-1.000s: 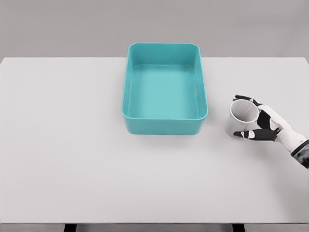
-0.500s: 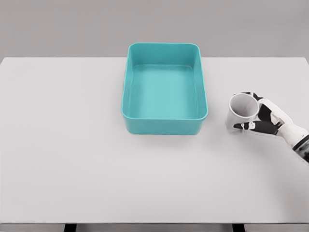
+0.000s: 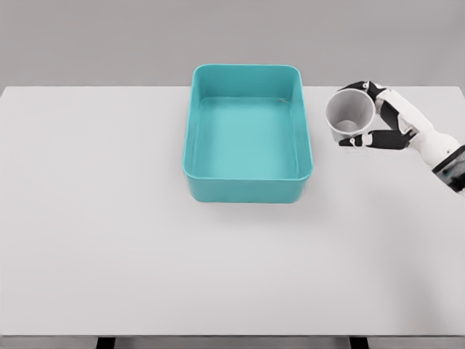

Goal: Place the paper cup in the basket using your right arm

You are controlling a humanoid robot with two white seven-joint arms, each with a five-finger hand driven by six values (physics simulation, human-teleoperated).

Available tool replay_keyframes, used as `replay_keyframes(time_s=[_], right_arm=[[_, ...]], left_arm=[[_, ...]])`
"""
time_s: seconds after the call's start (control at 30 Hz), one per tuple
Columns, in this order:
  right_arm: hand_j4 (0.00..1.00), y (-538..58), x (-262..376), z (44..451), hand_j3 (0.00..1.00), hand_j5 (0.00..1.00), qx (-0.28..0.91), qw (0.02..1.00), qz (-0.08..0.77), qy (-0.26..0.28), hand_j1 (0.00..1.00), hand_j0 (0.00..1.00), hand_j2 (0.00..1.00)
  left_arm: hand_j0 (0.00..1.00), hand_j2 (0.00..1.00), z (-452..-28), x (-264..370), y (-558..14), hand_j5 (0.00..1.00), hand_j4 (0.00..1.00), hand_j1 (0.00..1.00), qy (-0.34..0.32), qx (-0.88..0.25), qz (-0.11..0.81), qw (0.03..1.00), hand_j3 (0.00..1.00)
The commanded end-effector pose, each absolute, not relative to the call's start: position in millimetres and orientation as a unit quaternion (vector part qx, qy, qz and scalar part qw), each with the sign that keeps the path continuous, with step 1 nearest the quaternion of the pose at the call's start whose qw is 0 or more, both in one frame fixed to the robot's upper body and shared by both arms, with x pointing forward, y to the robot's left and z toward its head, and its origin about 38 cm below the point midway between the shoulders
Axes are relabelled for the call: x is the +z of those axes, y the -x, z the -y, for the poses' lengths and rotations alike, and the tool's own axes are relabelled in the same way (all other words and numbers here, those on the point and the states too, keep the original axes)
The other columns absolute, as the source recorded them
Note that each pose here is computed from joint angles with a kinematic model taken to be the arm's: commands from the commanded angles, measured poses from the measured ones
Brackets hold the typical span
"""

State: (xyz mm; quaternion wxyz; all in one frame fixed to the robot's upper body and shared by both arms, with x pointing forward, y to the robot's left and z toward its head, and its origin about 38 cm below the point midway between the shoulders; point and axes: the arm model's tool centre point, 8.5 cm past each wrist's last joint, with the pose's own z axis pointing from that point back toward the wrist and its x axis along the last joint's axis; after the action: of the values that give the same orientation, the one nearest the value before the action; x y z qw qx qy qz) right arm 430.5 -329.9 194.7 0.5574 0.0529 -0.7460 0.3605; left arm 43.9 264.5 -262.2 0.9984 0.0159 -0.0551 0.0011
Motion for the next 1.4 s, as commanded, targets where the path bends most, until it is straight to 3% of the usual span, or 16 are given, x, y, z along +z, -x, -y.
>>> replay_keyframes(time_s=[0.0,0.67,1.03,1.37], right_arm=[[0.5,-431.6,185.6,314.6,0.5,0.5,0.373,0.558,0.739,-0.055,0.5,0.5,0.5],[0.5,-477.1,239.4,219.2,0.5,0.5,0.488,0.473,0.733,0.021,0.5,0.5,0.5],[0.5,-491.5,251.9,162.7,0.5,0.5,0.619,0.414,0.664,0.069,0.5,0.5,0.5],[0.5,-490.5,243.1,155.8,0.5,0.5,0.672,0.396,0.619,0.095,0.5,0.5,0.5]], left_arm=[[1.0,1.0,-264.5,-262.2,-44.0,1.0,1.0,1.0,-0.016,0.001,0.055,0.998,1.0],[1.0,1.0,-264.5,-262.2,-44.0,1.0,1.0,1.0,-0.016,0.001,0.055,0.998,1.0],[1.0,1.0,-264.5,-262.2,-44.0,1.0,1.0,1.0,-0.016,0.002,0.055,0.998,1.0],[1.0,1.0,-264.5,-262.2,-44.0,1.0,1.0,1.0,-0.016,0.001,0.055,0.998,1.0]])
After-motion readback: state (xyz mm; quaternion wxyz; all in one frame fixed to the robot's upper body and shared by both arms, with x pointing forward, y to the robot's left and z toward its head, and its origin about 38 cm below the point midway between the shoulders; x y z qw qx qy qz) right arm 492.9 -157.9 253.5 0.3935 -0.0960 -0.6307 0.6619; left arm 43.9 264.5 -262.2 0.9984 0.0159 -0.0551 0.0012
